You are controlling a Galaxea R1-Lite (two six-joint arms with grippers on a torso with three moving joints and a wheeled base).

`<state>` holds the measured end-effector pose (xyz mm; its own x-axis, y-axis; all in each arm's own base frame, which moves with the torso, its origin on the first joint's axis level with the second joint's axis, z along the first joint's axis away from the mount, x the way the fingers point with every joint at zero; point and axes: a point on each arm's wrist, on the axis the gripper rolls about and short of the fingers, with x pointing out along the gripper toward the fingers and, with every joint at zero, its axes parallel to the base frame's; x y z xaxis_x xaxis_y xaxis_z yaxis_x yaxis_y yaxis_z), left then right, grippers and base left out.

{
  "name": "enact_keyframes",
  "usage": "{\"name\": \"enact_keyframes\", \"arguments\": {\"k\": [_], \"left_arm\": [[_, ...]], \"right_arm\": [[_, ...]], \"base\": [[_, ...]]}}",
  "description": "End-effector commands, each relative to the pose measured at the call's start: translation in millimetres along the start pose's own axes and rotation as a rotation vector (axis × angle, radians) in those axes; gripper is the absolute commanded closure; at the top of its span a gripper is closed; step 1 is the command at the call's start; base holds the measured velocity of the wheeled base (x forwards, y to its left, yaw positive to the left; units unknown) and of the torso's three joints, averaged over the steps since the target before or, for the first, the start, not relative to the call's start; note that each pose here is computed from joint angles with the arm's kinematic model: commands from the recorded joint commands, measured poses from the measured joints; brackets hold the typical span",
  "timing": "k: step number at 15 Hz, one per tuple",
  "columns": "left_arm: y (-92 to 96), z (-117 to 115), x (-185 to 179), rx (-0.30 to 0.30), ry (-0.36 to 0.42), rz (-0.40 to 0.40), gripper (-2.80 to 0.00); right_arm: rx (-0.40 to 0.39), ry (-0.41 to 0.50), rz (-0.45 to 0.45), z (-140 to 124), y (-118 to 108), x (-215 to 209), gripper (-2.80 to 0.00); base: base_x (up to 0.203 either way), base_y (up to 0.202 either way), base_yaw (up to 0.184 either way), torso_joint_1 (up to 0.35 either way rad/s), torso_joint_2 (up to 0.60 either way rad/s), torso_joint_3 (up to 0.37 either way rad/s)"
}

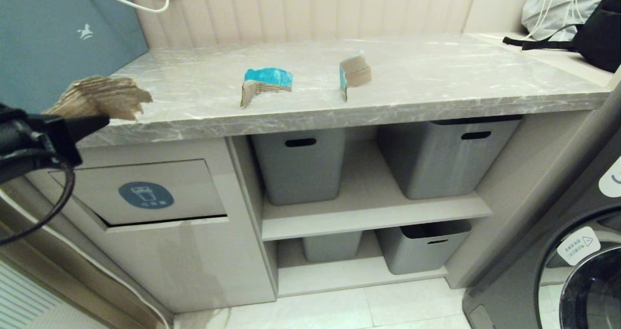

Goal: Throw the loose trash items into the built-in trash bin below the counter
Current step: Pick up the garbage, then put the garbage in the trash can

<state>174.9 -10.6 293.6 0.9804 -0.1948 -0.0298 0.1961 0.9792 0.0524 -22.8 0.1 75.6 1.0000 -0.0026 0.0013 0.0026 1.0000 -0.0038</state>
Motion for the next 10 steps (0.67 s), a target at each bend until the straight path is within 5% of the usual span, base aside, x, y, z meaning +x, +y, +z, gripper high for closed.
{"name": "enact_keyframes", "arguments": {"k": [1, 5, 10], "left_arm": [[-4.6, 0.2, -51.8, 0.018, -0.076, 0.031, 0.0], [-7.6, -49.4, -104.2, 0.029, 0.122, 0.154, 0.0], [-6.2, -95.4, -109.0, -0.022, 0.286, 0.222, 0.0]], "right_arm": [[-0.001, 0.0, 0.0, 0.0, 0.0, 0.0, 0.0], [0.001, 0.0, -0.001, 0.0, 0.0, 0.0, 0.0], [-0.001, 0.0, 0.001, 0.0, 0.0, 0.0, 0.0]], "base": [[0.0, 0.0, 0.0, 0.0, 0.0, 0.0], [0.0, 0.0, 0.0, 0.0, 0.0, 0.0], [0.0, 0.0, 0.0, 0.0, 0.0, 0.0]]}}
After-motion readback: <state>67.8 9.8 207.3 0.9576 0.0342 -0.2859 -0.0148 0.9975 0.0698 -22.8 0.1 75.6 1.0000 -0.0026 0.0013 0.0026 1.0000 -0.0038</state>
